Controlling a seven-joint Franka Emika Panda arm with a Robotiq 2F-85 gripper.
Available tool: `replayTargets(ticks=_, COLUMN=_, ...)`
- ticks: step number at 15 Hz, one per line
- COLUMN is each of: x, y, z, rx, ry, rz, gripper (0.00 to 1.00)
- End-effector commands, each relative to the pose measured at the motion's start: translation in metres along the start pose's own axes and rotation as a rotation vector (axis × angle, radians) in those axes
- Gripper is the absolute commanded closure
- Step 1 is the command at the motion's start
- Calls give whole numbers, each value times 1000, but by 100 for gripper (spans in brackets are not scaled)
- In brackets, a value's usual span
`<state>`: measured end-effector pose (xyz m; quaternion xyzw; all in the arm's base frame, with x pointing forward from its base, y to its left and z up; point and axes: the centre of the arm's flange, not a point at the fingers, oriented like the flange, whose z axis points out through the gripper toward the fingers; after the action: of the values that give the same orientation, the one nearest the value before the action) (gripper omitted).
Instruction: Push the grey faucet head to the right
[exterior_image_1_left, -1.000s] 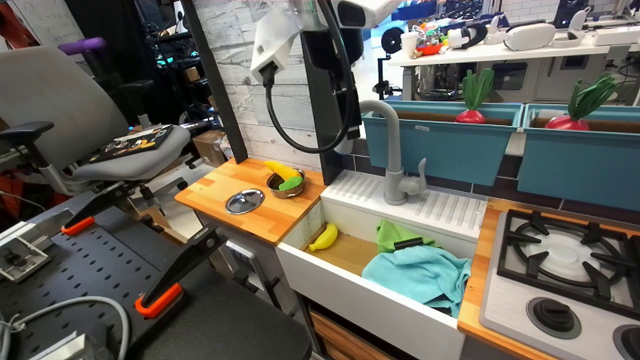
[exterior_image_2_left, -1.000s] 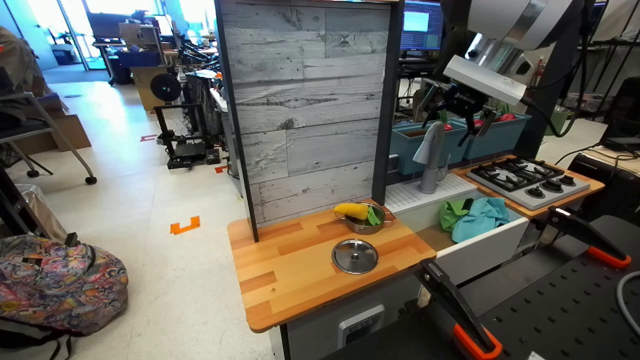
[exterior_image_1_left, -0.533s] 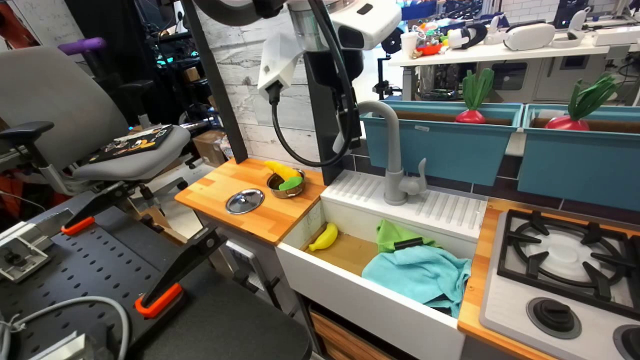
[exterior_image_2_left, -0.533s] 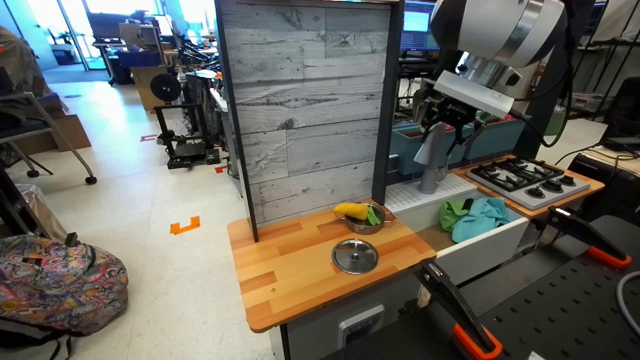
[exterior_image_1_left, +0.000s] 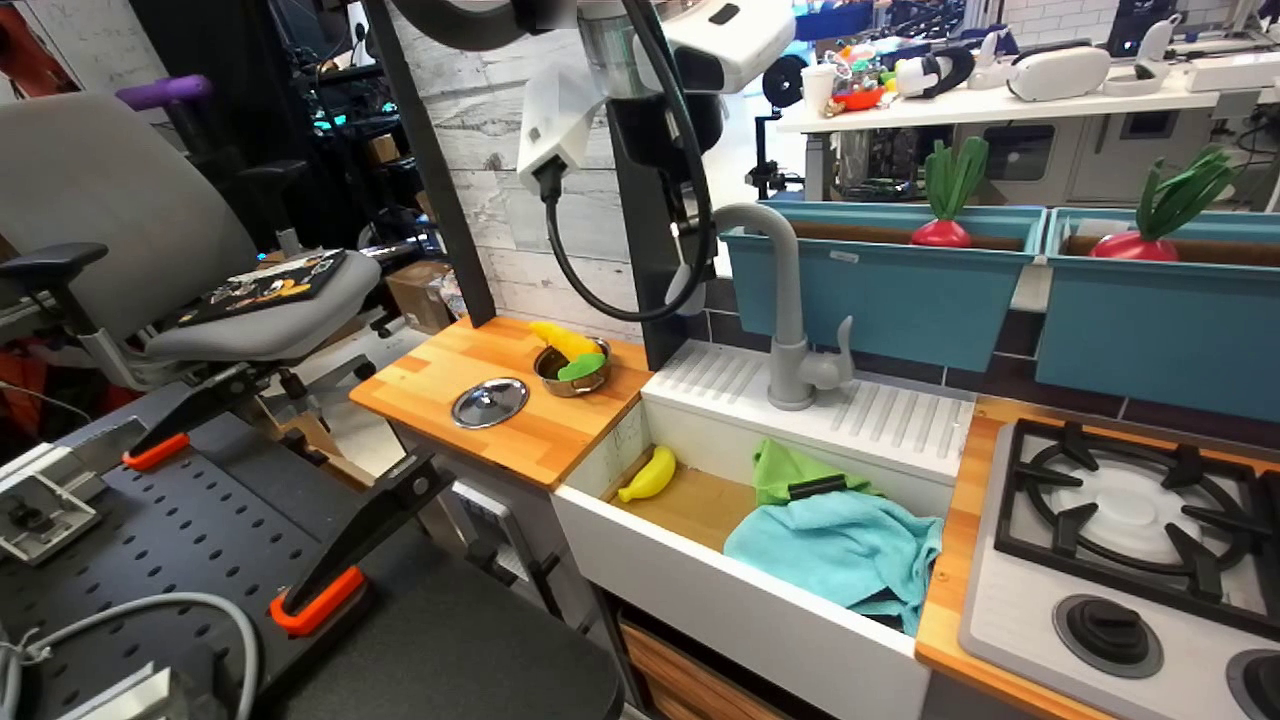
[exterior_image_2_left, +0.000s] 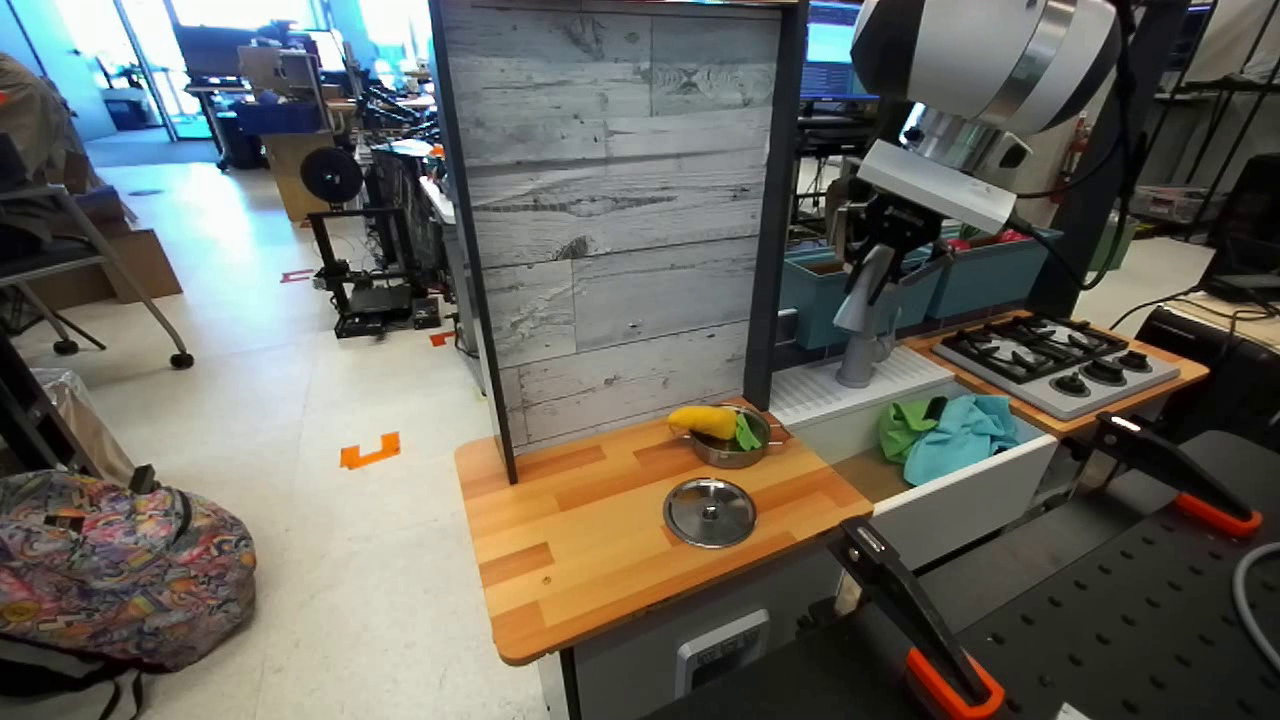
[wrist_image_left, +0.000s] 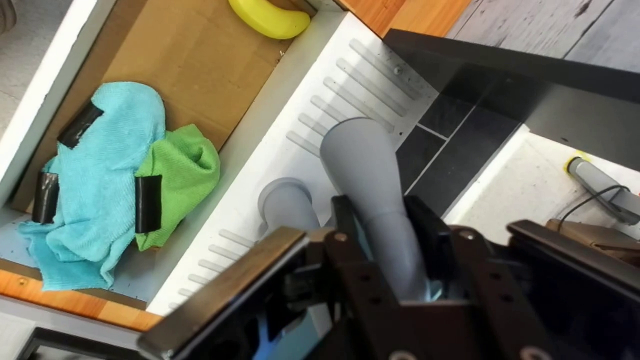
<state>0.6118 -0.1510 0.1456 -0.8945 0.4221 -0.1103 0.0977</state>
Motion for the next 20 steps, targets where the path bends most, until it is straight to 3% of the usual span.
replayTargets(ticks=1, x=-3, y=13, z=11, rx=-30, ry=-6, rz=-22, gripper=92)
replayTargets(ticks=6, x=-7, y=31, z=4, rx=-48, ry=-31, rz=-67, gripper=92)
replayTargets(ticks=20, x=19, y=79, z=-28, rx=-55, ry=-34, rz=-159, gripper=92)
